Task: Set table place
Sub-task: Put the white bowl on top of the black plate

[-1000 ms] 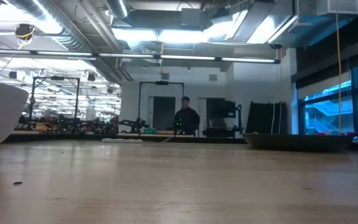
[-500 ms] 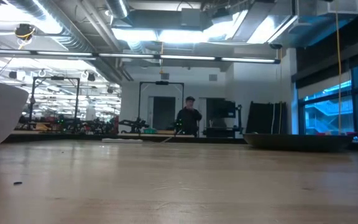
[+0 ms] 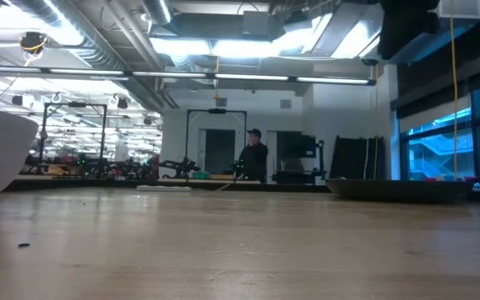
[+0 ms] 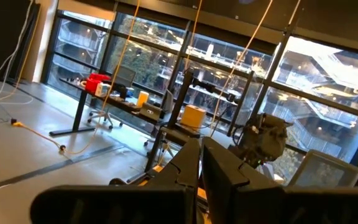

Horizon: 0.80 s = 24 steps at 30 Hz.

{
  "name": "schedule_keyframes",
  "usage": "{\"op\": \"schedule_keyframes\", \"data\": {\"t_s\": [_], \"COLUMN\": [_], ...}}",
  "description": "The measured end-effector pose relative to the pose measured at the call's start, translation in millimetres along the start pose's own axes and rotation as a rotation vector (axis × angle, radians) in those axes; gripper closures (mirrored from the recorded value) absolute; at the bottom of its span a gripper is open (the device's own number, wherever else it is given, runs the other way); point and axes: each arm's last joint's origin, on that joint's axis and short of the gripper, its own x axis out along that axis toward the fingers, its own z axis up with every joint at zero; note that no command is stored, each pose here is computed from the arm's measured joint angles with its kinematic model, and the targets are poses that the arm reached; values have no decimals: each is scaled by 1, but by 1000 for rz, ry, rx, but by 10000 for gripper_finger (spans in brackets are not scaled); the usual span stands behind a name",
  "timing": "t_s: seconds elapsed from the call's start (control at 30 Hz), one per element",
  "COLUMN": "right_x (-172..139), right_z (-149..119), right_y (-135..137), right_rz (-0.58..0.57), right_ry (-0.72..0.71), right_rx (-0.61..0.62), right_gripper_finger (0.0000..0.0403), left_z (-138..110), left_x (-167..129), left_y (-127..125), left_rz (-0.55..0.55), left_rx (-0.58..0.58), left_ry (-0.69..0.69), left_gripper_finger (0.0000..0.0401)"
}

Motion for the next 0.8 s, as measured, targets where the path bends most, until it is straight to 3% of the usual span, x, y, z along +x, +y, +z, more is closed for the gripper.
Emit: {"op": "schedule_keyframes", "data": {"t_s": [0.1,0.23,0.37,0.5,0.8], "right_x": [12,25,36,48,97], "right_z": [5,20,42,59,68], "right_y": [5,22,42,58,95], "right_rz": [20,130,347,612,884], "right_ry": [55,9,-85,-53,128], "right_rx": [-18,-80,-42,-27,-46], "right_gripper_finger": [295,295,295,295,295], "left_z": [-1,-5,-7,-8,-10], "left_x": [1,6,6,6,6], "left_y": [-1,-2,-2,-1,-1], "left_rz": [1,10,25,29,37], "left_rx": [-13,6,20,25,34], "left_ry": [8,38,58,64,85], "left_gripper_finger": [390,390,390,390,390]}}
